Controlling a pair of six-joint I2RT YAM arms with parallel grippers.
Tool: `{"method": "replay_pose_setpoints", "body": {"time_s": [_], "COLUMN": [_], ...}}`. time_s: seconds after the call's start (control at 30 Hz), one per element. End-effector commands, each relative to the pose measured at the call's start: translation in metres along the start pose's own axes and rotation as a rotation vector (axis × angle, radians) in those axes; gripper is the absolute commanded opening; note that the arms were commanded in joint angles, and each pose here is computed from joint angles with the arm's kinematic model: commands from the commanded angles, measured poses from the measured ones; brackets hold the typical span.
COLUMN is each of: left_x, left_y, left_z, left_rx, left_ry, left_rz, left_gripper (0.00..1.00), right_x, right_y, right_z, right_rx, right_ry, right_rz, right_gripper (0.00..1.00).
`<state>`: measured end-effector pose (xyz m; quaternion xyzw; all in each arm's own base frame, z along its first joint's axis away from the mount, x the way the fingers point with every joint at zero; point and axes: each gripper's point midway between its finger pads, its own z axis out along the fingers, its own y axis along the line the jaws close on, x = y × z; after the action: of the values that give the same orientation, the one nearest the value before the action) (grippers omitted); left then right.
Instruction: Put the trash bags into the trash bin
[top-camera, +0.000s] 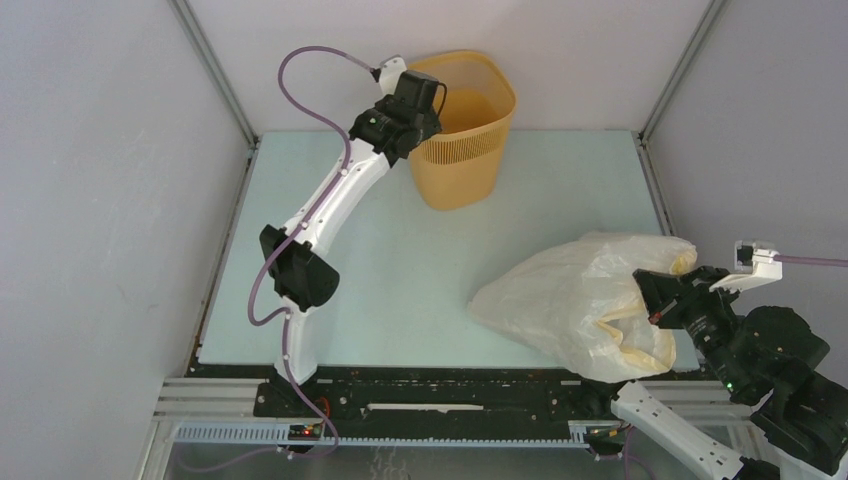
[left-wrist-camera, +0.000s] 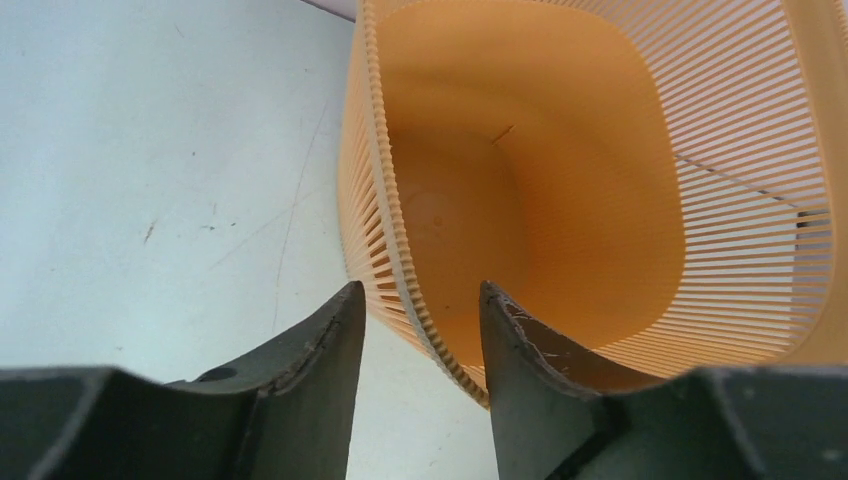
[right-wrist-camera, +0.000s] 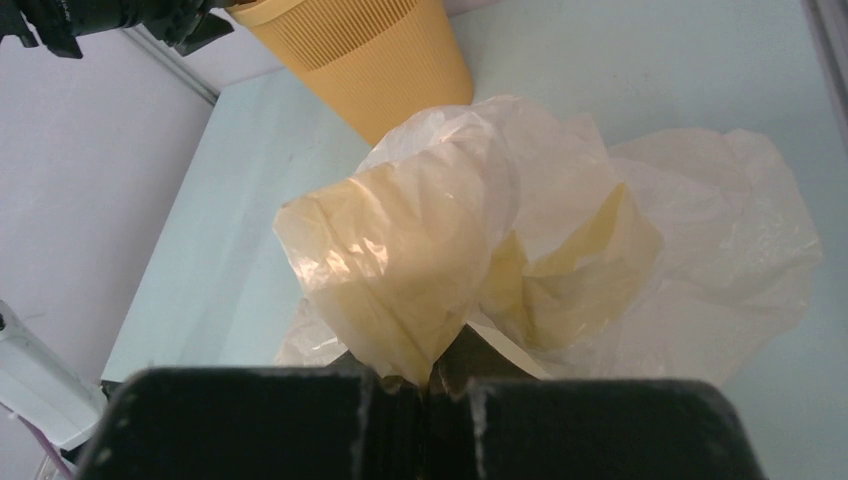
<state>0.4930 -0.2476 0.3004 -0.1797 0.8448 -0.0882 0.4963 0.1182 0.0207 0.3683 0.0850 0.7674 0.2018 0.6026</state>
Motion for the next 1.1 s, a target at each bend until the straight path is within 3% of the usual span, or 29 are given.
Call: {"method": "replay_pose_setpoints", "body": {"time_s": [0.0,0.1,0.2,0.53,1.07], "left_x": [-0.008,-0.005,-0.012,-0.021,0.044], "left_y": [0.004,0.002,0.000,0.009,0.054], "left_z": [-0.002,-0.002,-0.012,-0.060,-0.146], "left_rx": [-0.019,-0.010,0.021,0.116,0.286], "left_ry": [-0.026,-0.015,-0.018,0.016,0.222], "left_rz": [0.029,0.043,0.072,0.152,0.087], "left_gripper": [0.46,0.34,0.31,0.01,0.00], "right_x": [-0.012,-0.013,-0.018,-0.024,-0.015], "right_y": [-0.002,0.000,0.001,0.008,0.042], "right_z": [-0.003,-0.003,-0.003,-0.001,0.009], "right_rx": [0.016,0.012,0.009,-0.019,-0.162], "right_ry": [-0.033,-0.035,-0.044,-0.053,-0.006], "right_rz": [0.006,0.009,0.003,-0.034,-0.001], "right_gripper": [0.00,0.00,0.00,0.00,0.00]}}
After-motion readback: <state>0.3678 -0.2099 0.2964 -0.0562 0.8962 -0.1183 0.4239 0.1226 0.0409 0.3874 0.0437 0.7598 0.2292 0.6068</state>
